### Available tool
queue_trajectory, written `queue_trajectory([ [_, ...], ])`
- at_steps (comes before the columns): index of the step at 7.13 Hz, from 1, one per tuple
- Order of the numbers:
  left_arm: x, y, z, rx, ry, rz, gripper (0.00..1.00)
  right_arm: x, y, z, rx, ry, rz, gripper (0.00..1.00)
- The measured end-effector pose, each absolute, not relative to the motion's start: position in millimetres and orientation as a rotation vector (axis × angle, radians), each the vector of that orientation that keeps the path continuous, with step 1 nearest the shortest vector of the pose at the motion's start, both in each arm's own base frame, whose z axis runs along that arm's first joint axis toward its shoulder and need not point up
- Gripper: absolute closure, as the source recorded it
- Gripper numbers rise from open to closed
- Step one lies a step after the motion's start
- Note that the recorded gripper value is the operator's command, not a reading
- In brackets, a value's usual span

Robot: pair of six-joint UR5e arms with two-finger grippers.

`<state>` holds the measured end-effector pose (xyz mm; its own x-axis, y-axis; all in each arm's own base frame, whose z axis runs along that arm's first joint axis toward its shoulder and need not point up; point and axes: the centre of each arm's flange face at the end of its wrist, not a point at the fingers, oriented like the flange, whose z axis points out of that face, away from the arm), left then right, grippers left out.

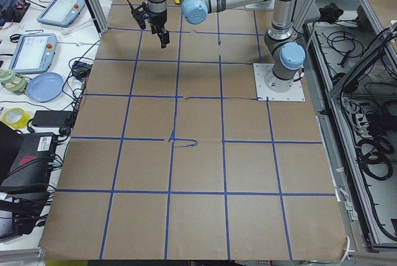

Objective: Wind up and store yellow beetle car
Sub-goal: 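Flick the car with the left gripper toward the blue bin, then lower the right gripper onto the yellow car beside the bin while the left arm rests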

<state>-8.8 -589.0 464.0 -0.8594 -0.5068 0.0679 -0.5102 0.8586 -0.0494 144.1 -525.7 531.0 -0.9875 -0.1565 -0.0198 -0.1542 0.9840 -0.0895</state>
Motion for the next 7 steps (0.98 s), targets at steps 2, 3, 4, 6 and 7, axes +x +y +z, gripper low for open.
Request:
queue_trajectory([
  [2,-43,-566,487,0.718,-3.008,0.093,0.0,144,-526,531,-0.243,3.102,-0.137,0.0],
  [3,-54,-559,489,0.684,-3.036,0.091,0.0,144,-525,531,-0.243,3.102,-0.137,0.0],
  [4,-60,-551,488,0.624,-3.08,0.081,0.0,144,-525,531,-0.243,3.102,-0.138,0.0],
  [6,-77,-532,491,0.383,-3.15,0.064,0.0,144,-525,531,-0.243,3.103,-0.138,0.0],
  [7,-82,-525,494,0.249,-3.169,0.065,0.0,144,-525,531,-0.243,3.103,-0.138,0.0],
])
